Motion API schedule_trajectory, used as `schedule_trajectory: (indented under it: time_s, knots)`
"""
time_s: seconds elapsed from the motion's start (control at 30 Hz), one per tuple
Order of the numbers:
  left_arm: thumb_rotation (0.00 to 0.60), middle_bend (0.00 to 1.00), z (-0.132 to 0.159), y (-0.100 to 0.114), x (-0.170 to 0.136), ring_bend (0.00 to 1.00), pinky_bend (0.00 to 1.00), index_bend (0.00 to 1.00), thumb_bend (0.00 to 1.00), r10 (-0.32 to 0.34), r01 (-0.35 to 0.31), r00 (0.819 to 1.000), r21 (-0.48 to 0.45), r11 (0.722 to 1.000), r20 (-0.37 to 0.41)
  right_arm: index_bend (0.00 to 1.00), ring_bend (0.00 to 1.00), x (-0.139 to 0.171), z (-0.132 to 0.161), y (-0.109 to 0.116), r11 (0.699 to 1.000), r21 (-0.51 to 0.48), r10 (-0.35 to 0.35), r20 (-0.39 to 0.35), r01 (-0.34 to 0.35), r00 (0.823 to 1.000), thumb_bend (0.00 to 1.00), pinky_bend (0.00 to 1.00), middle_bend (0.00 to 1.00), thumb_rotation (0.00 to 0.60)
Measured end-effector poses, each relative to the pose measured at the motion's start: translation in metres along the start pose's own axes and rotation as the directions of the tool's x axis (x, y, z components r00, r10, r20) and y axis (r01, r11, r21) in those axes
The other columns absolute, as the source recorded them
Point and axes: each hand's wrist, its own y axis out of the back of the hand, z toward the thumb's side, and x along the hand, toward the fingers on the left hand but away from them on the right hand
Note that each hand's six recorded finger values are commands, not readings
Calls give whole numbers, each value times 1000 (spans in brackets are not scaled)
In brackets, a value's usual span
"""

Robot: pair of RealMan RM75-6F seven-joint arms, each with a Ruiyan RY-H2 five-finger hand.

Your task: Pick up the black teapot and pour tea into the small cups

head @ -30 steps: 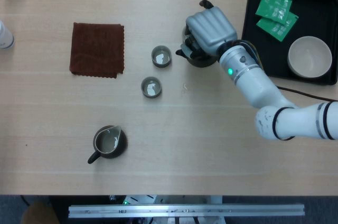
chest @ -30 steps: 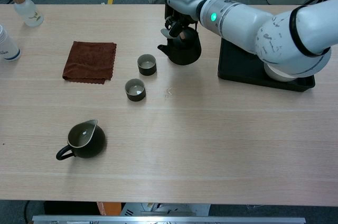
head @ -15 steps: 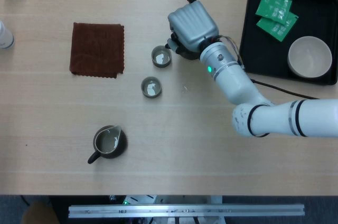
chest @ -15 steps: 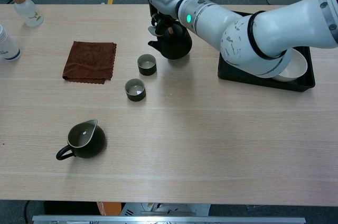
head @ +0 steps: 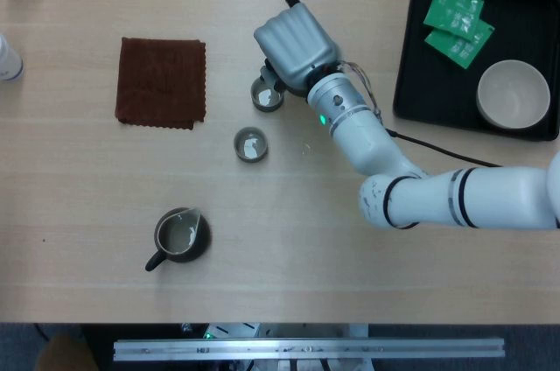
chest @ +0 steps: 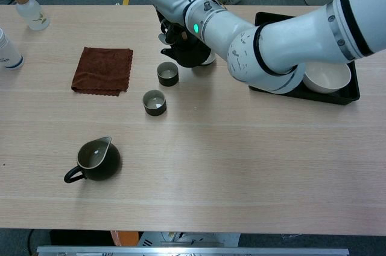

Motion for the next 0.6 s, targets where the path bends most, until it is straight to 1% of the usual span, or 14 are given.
schedule_trajectory:
  time_s: [0.33,0.6]
  knots:
    - [580,110,0,-1,0,114,132,160,297,-1,1,1000,3,1000,0,870,844,-3,9,-4,998,57,-2,-9,3,1000,393,122,845,457]
    - [581,110,0,-2,0,114,132,160,297,-4,4,1000,6,1000,-4,870,844,-5,13,-2,994,107,-13,-15,14,1000,392,122,845,457]
